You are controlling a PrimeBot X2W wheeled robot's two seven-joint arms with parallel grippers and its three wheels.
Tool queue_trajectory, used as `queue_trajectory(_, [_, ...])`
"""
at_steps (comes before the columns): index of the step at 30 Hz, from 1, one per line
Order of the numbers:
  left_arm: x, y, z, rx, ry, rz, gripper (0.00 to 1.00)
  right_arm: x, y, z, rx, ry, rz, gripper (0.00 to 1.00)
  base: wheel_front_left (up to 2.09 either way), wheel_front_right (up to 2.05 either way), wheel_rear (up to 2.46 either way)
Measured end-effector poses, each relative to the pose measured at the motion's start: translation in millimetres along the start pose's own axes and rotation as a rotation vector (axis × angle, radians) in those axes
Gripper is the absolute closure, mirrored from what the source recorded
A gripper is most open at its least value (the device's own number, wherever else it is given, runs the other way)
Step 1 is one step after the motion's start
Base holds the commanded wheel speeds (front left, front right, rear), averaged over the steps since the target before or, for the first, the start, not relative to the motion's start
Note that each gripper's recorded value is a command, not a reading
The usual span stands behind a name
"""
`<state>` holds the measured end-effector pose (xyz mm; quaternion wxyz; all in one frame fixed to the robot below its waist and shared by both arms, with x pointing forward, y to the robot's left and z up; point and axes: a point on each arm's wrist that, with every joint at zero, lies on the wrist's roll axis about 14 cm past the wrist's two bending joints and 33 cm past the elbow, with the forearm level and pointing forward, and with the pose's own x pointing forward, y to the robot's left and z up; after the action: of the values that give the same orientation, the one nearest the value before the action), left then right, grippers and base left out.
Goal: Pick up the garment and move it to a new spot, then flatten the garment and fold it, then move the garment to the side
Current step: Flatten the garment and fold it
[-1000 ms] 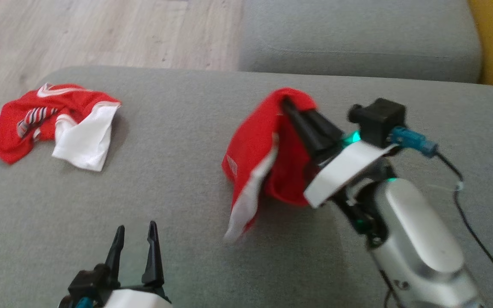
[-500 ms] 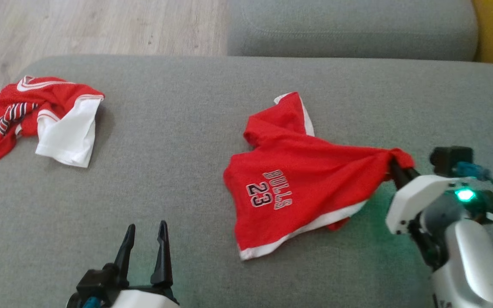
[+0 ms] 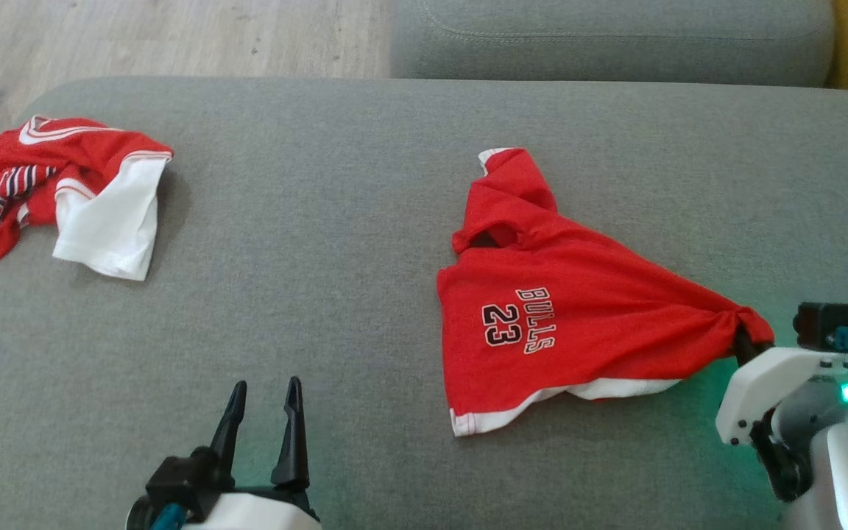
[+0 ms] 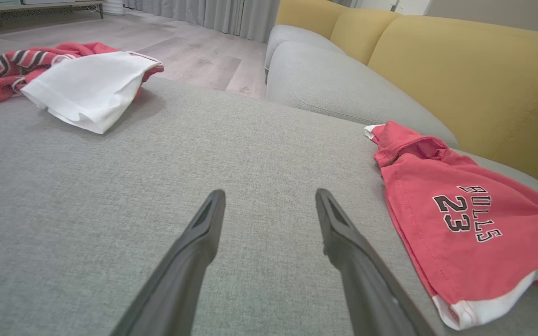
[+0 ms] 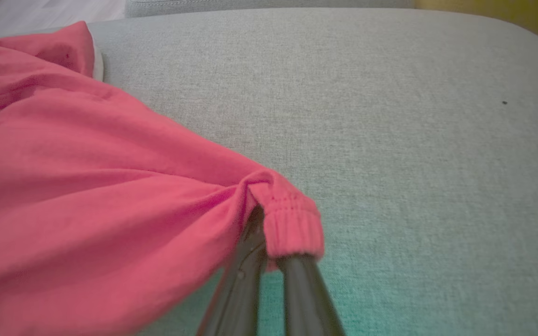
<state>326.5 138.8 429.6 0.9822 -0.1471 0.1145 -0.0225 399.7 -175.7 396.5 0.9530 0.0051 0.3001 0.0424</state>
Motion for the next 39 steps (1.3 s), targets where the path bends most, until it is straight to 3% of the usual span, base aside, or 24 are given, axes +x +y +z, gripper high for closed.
queue_trajectory(1, [0, -2, 0, -0.001, 0.000, -0.005, 0.00, -2, -2, -1, 0.003, 0.000, -0.006, 0.89, 0.00, 0.00, 0.00])
queue_trajectory(2, [1, -4, -1, -0.002, 0.001, -0.012, 0.00, -3, -4, -2, 0.004, -0.004, -0.010, 0.54, 0.00, 0.00, 0.00])
queue_trajectory(3, [1, -5, -1, -0.002, 0.003, -0.018, 0.00, -5, -5, -2, 0.005, -0.009, -0.014, 0.00, 0.00, 0.00, 0.00])
queue_trajectory(17, [-1, -21, 13, 0.009, -0.046, -0.072, 0.00, -51, -6, 9, -0.003, -0.182, -0.027, 0.00, 0.00, 0.00, 0.00])
queue_trajectory(25, [-7, -31, 23, 0.008, -0.084, -0.103, 0.00, -77, 8, 46, -0.025, -0.356, 0.002, 0.00, 0.00, 0.00, 0.00])
queue_trajectory(39, [-20, -36, 20, -0.003, -0.082, -0.111, 0.00, -91, 26, 45, 0.008, -0.429, 0.063, 0.00, 0.00, 0.00, 0.00])
